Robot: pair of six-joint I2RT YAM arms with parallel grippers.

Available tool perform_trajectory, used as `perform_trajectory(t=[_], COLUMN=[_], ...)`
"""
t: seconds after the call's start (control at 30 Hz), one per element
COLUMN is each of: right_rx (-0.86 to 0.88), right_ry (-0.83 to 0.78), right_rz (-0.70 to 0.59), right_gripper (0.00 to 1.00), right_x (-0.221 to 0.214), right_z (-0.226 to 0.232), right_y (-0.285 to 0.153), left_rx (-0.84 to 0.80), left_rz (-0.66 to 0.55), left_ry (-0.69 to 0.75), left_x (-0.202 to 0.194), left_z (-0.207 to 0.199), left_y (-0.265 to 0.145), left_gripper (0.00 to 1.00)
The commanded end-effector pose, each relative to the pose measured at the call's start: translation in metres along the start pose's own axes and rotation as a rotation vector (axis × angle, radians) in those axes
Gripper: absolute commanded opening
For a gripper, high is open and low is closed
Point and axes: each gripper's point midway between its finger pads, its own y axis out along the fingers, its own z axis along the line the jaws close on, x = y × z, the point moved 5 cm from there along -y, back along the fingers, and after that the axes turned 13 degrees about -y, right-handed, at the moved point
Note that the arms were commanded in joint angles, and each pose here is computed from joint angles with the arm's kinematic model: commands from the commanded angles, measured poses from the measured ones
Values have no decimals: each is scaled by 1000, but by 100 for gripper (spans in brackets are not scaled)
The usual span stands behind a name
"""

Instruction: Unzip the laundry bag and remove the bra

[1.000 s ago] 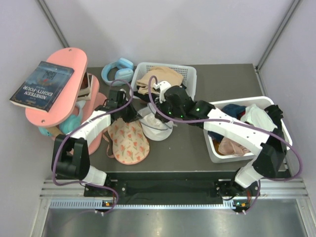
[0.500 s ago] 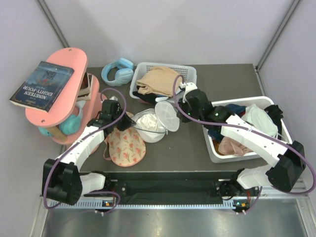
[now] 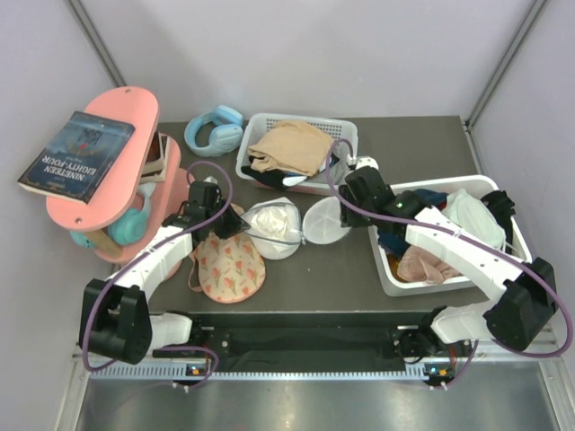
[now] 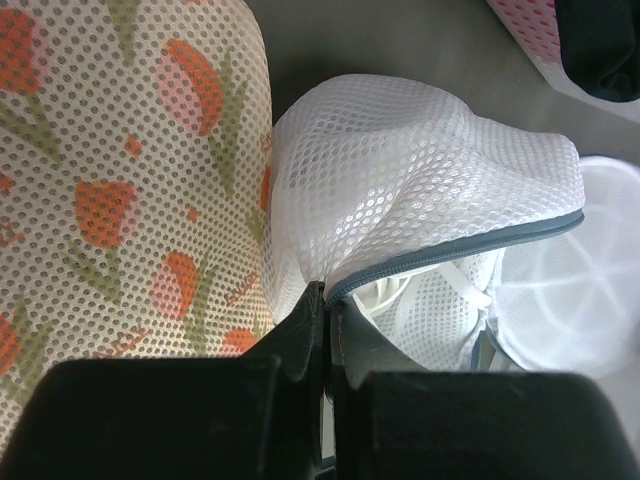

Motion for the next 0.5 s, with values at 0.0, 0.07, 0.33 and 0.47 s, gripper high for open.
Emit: perform_trajectory(t=[0.0, 0.07, 0.33, 0.47], right_rx=[-30, -1, 312, 531], right_ry=[2, -29, -158, -210], right_rz=[-82, -129, -226, -183], right_gripper=[59, 68, 68, 60], right_x=[32, 50, 95, 87], right_z=[-8, -6, 44, 93], right_y=[-21, -31, -39, -18], left_rx=[-86, -91, -100, -101], left_rz=[-16, -13, -3, 12], left_ry=[41, 45, 52, 53], left_x=[7, 8, 6, 1], left_z=[-21, -22, -23, -20], left_y=[-1, -1, -2, -2], left_gripper=[0, 0, 0, 0])
